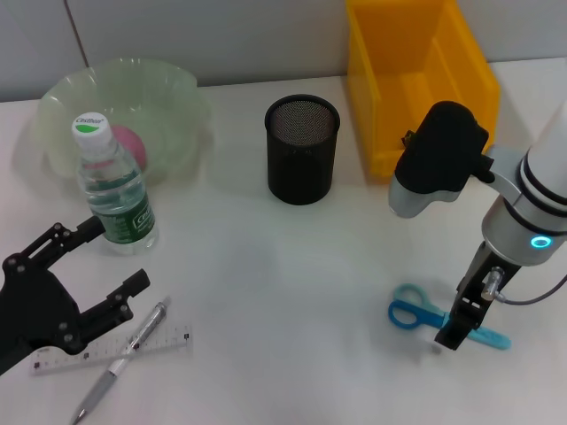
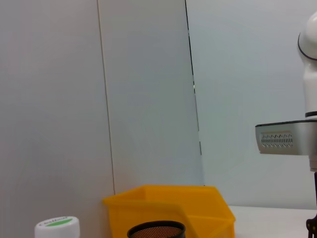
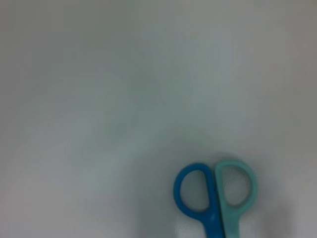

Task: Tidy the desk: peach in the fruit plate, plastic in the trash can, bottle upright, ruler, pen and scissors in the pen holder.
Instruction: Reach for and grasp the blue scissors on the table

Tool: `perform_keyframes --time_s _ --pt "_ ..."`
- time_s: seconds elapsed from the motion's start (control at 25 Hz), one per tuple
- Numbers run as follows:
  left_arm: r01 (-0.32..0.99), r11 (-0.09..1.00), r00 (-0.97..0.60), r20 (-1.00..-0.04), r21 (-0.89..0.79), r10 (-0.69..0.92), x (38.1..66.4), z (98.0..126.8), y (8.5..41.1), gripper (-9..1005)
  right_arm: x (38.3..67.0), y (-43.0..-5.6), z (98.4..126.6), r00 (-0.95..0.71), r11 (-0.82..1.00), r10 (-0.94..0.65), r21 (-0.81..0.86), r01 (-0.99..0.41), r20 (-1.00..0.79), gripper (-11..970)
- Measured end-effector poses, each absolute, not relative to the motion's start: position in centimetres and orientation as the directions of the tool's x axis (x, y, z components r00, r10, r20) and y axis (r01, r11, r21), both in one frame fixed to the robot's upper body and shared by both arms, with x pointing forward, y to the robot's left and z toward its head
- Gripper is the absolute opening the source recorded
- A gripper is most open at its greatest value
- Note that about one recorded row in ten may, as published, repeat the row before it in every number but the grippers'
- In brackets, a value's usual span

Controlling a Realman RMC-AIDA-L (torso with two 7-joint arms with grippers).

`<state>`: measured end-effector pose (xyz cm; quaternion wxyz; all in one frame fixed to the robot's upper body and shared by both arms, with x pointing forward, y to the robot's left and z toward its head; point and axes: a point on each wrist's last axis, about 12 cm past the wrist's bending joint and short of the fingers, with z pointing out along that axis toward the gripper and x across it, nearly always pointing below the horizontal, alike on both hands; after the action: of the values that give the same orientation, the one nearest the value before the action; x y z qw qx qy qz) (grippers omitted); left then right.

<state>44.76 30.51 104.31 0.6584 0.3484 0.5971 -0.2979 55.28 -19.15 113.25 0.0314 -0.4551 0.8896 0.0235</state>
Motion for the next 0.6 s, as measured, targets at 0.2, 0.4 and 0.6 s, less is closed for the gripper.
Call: perform_keyframes --time_s 0.2,0.4,0.6 --pt "0.809 0.579 0.113 -0.993 0.106 0.024 44.77 104.36 30.53 799 55.4 -18.92 113.22 -0.582 0.583 -0.809 0.019 -0.812 -0.079 726" --pt "0.812 0.574 0.114 -0.993 0.107 0.023 44.72 104.37 30.48 799 55.43 -18.86 113.17 -0.593 0.593 -0.802 0.021 -0.805 -0.076 717" --pt "0.814 0.571 0.116 -0.993 0.108 0.023 44.72 104.41 30.46 798 55.44 -18.87 113.16 -0.596 0.597 -0.799 0.02 -0.802 -0.076 709"
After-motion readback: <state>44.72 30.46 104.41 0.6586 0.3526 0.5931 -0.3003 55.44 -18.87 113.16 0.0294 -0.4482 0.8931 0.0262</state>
